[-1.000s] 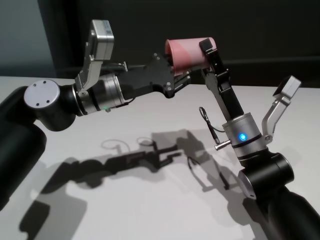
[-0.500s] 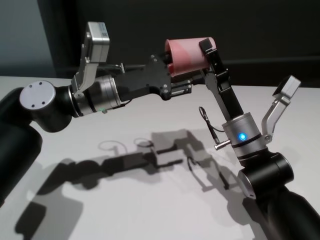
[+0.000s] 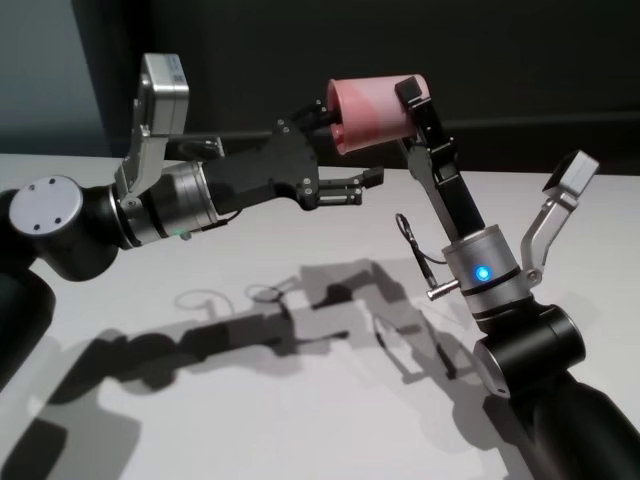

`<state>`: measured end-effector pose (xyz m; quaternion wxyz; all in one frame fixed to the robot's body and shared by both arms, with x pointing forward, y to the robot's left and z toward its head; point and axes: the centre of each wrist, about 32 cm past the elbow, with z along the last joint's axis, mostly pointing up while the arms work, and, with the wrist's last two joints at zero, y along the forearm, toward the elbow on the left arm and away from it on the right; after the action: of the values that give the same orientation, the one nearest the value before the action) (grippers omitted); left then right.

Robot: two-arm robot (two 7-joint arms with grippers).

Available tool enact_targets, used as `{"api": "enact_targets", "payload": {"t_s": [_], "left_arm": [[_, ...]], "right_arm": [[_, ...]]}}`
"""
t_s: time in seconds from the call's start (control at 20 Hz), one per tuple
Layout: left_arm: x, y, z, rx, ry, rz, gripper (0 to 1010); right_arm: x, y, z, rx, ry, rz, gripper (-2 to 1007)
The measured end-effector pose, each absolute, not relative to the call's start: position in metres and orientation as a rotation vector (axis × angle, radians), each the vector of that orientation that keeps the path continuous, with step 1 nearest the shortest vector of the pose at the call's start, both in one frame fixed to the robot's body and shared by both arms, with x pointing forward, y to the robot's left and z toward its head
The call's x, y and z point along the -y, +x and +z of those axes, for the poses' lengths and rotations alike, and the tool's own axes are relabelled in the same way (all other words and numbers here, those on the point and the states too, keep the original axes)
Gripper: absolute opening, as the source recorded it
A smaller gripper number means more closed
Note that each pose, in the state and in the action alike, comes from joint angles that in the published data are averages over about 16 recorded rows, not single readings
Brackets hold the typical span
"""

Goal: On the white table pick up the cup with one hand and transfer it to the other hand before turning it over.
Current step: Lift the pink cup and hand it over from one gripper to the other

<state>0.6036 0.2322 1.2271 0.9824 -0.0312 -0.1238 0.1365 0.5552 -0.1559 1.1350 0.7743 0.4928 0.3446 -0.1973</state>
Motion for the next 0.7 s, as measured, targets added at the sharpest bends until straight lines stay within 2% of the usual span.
{"api": "enact_targets", "payload": {"t_s": [0.3,0.7], "left_arm": [[-0.244,0.589,1.225,0.235,-0.047,0.311,996],[-0.26,0.558,1.219,0.223,-0.03,0.433,1001]], "right_arm": [[0.156,0.555,1.135,-0.746,1.067,-0.427,756],[0.156,0.555,1.135,-0.746,1.068,-0.427,756]]}}
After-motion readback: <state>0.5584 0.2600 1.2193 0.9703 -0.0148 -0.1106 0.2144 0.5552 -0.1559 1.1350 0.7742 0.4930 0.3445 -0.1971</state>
